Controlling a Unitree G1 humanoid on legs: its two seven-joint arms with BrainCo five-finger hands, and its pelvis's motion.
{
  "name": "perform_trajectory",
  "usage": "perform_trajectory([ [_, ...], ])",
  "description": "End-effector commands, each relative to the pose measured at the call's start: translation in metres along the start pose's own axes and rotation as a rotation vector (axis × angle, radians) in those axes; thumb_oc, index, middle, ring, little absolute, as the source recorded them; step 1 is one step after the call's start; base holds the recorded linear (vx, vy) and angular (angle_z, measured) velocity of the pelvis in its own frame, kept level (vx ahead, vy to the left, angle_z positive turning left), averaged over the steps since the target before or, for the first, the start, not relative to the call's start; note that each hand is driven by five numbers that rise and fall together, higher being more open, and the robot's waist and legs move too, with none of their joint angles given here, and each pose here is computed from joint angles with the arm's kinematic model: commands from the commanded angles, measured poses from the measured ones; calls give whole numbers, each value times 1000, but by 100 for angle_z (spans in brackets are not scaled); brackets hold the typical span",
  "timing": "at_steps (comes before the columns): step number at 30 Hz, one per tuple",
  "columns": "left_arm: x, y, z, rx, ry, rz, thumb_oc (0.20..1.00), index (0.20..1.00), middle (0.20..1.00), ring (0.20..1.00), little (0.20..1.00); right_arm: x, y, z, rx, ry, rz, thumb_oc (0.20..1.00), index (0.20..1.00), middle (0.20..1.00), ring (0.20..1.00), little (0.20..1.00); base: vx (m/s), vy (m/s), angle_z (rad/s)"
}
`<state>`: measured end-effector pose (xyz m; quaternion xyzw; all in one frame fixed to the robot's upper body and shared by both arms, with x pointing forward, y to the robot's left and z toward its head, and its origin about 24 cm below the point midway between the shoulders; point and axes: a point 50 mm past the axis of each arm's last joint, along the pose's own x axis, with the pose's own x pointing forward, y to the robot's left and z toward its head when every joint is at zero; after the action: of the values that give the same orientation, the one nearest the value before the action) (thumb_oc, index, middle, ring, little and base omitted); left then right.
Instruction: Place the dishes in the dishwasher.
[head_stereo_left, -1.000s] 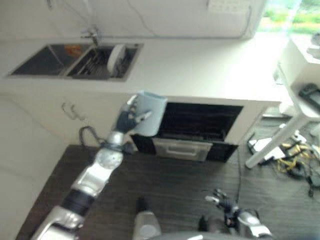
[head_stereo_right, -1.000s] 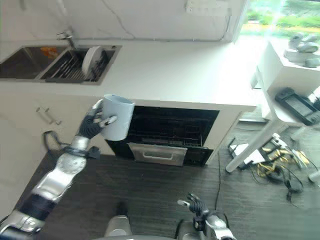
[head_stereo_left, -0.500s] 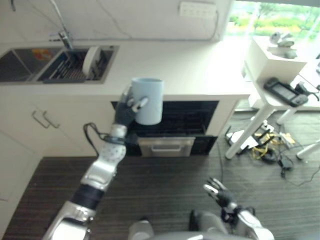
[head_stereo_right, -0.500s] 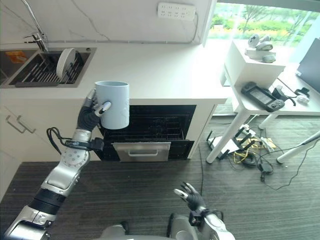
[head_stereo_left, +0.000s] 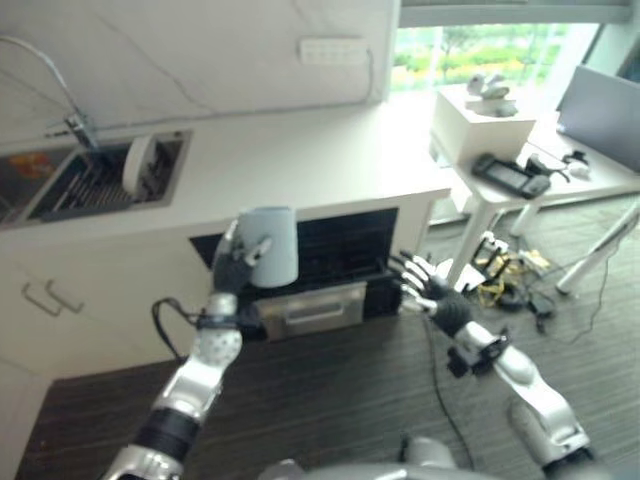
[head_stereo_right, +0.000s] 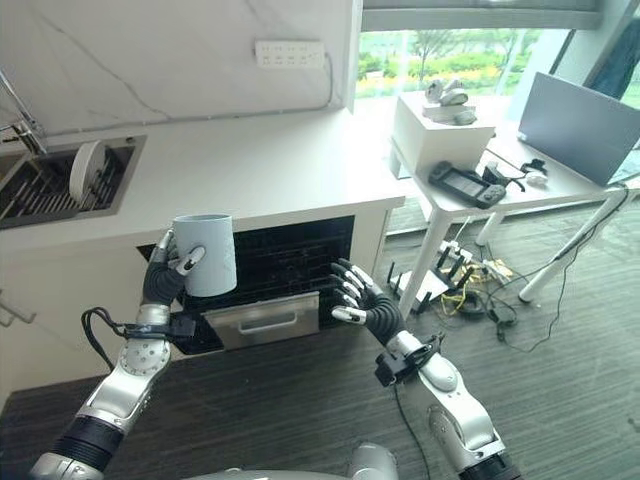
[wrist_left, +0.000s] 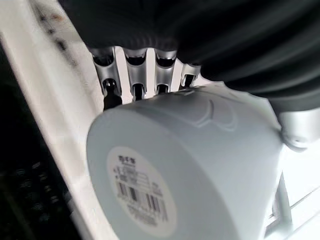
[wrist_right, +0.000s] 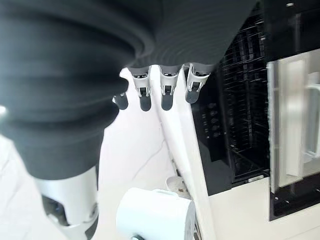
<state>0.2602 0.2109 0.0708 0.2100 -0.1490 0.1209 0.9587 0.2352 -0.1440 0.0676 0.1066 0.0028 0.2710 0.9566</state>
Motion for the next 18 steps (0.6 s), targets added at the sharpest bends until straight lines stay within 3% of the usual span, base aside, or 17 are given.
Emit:
perform_trajectory([
  [1,20,8,39,21,-272,127,200,200,200,200,200,12,0,39,-12,-212,-15,1000,1000,1000,1000,1000,30,-50,-1],
  [9,22,-13,75,82,-547,216,200,200,200,200,200,47,18,65,111,-279,27,1000,1000,1000,1000,1000,57,-45,19],
  [18,26,-35,77,209,-584,162,200,200,200,200,200,70,46,81,187,-274,158,1000,1000,1000,1000,1000,49,-1,7],
])
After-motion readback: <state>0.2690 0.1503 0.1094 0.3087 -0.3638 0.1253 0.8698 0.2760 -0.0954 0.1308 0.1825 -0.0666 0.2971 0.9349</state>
